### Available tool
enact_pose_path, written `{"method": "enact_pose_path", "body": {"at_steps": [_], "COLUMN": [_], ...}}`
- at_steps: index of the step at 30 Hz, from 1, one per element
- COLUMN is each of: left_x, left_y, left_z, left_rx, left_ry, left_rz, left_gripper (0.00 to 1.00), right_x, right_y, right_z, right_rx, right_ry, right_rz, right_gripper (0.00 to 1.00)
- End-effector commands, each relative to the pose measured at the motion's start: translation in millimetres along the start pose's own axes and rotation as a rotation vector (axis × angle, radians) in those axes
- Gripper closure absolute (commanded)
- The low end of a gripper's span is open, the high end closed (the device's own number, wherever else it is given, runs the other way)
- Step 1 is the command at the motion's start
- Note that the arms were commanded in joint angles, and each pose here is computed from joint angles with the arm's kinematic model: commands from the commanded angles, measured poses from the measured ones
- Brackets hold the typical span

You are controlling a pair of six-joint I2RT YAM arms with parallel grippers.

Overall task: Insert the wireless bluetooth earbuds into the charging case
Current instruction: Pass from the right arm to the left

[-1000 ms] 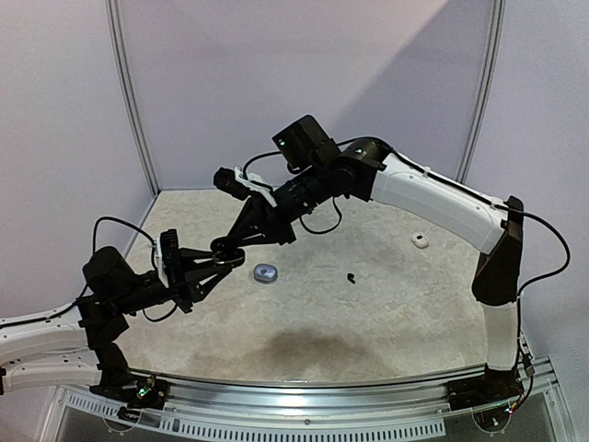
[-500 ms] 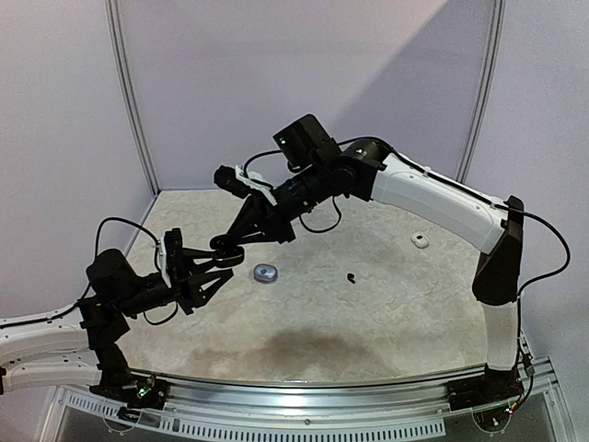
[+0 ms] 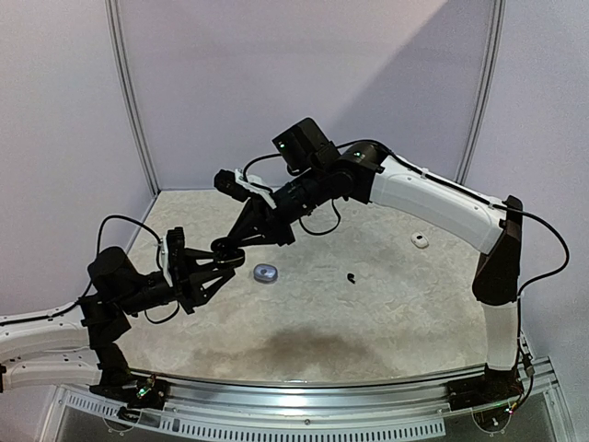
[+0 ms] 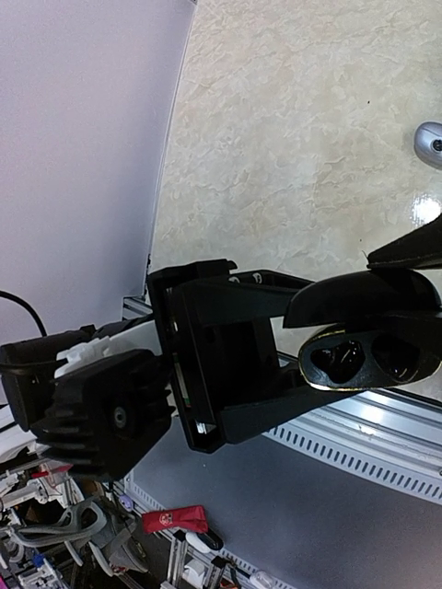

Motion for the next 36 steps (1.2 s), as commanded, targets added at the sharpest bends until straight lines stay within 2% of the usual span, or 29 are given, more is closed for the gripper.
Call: {"method": "enact_pose_path", "body": {"at_steps": [1,5,12,14,16,18,23,26,30,36], "left_x": [-6,-6,-5,-5,-4,-5,-7,-7,-3,5], "left_y": [12,12,9,9,9,9,10,11,11,3], "left_z": [5,5,5,5,5,4,3,3,3,0], "left_rx": [-0.025,-0.022,-0.011,-0.012,-0.014,-0.020,-0.039,-0.046,-0.046,-0.027], "left_ry": [-0.031,-0.032,-0.023,-0.019,-0.018,-0.021,-0.040,-0.039,-0.004,0.075], "left_rz": [0.008,0.011,0.003,0.005,0.013,0.025,0.066,0.063,0.015,-0.120], "left_gripper": [0.65,0.73,1.00,1.00,1.00,1.00,1.00,1.00,1.00,1.00], "right_x": [6,7,7,7,6,2,-13,-15,-15,-30], "right_y": [12,12,14,14,15,13,10,6,7,26], "right_z": [-10,-10,-12,-13,-13,-14,-20,-18,-18,-36], "right_rx": [-0.010,-0.006,-0.006,-0.005,-0.005,-0.007,-0.061,-0.051,-0.059,-0.152], "right_ry": [-0.024,-0.024,-0.033,-0.034,-0.039,-0.049,-0.044,-0.045,-0.045,-0.116], "right_rz": [-0.033,-0.038,-0.042,-0.040,-0.038,-0.018,0.096,0.120,0.111,0.124], "right_gripper": [1.00,1.00,1.00,1.00,0.88,0.81,0.77,0.71,0.58,0.50]}}
Point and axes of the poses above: each gripper's point midway between its finger pads, its own z axis out along the fingers, its own x axis along the line the jaws close on, y = z × x, the point moved 7 cm from there along -z, back along the fingers, and after that the axes turned 11 degrees about -z, right-handed, at the moved point
